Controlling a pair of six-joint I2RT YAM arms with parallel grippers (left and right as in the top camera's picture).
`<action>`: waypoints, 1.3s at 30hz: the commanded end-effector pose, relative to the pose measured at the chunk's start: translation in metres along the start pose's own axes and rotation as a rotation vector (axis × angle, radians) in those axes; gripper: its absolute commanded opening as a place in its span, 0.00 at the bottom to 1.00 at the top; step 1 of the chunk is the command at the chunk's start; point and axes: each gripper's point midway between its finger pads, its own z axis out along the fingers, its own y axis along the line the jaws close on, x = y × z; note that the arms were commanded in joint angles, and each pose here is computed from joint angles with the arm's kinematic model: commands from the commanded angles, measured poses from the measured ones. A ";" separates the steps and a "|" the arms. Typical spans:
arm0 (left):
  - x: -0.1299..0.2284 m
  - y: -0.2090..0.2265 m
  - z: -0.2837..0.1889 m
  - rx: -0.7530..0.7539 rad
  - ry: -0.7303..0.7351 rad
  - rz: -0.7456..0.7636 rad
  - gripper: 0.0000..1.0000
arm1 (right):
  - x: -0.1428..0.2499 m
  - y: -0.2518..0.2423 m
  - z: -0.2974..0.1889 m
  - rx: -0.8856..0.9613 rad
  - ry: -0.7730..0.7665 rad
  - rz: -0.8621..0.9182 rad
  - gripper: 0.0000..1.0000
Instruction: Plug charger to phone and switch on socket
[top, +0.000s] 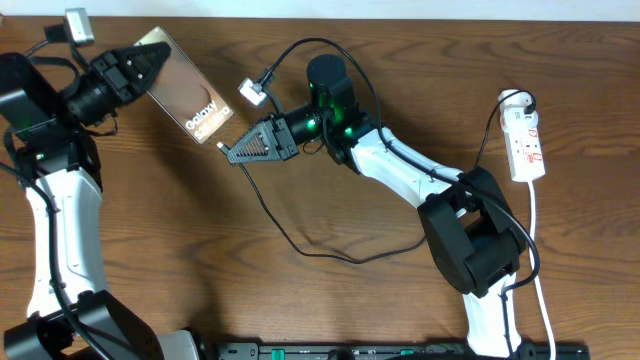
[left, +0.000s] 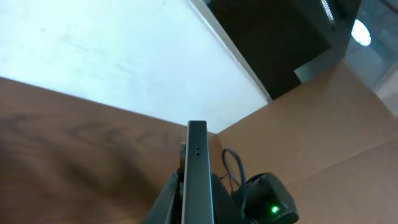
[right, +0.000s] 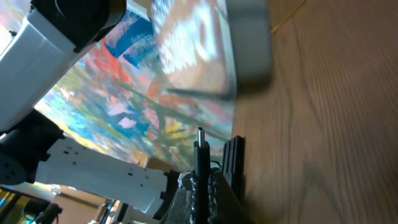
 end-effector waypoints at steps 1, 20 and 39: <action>-0.006 -0.009 -0.001 0.013 -0.013 -0.030 0.07 | -0.003 0.012 0.008 -0.007 0.003 -0.014 0.01; -0.012 -0.003 -0.010 -0.006 -0.039 -0.081 0.07 | -0.031 0.020 -0.006 0.010 -0.097 -0.009 0.01; -0.007 -0.006 -0.018 0.030 0.007 -0.087 0.08 | -0.030 0.021 -0.006 0.007 -0.094 -0.018 0.01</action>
